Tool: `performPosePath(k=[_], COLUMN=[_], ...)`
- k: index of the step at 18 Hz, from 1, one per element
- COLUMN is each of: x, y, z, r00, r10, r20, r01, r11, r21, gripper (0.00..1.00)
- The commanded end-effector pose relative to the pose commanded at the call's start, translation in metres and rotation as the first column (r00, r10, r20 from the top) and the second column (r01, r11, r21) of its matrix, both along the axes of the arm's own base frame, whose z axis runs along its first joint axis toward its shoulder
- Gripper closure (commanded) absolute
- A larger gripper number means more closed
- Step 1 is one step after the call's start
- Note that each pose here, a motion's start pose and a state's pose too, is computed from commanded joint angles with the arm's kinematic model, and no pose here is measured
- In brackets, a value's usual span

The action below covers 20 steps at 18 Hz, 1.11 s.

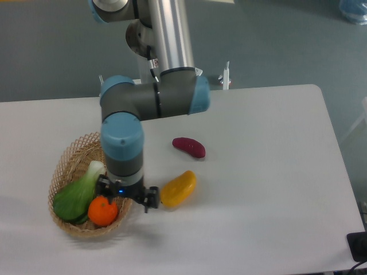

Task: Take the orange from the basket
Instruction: 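Lower the gripper around the orange inside the wicker basket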

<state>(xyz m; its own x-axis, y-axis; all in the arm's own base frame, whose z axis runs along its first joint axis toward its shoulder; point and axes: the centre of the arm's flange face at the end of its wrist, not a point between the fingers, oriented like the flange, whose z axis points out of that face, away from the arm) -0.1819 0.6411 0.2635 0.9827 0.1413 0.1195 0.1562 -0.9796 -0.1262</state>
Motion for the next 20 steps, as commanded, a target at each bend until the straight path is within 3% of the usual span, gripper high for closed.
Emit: performPosePath(k=[4,20], x=[0.013,0.014], y=[-0.003,0.009], z=[-0.012,-0.038], r00=[1.000,0.996], r10=[-0.010,0.077], r20=[0.025,0.039], r01=[0.010,-0.075], r11=[1.000,0.996], r21=[-0.015,-0.050], gripper=[0.00,0.00])
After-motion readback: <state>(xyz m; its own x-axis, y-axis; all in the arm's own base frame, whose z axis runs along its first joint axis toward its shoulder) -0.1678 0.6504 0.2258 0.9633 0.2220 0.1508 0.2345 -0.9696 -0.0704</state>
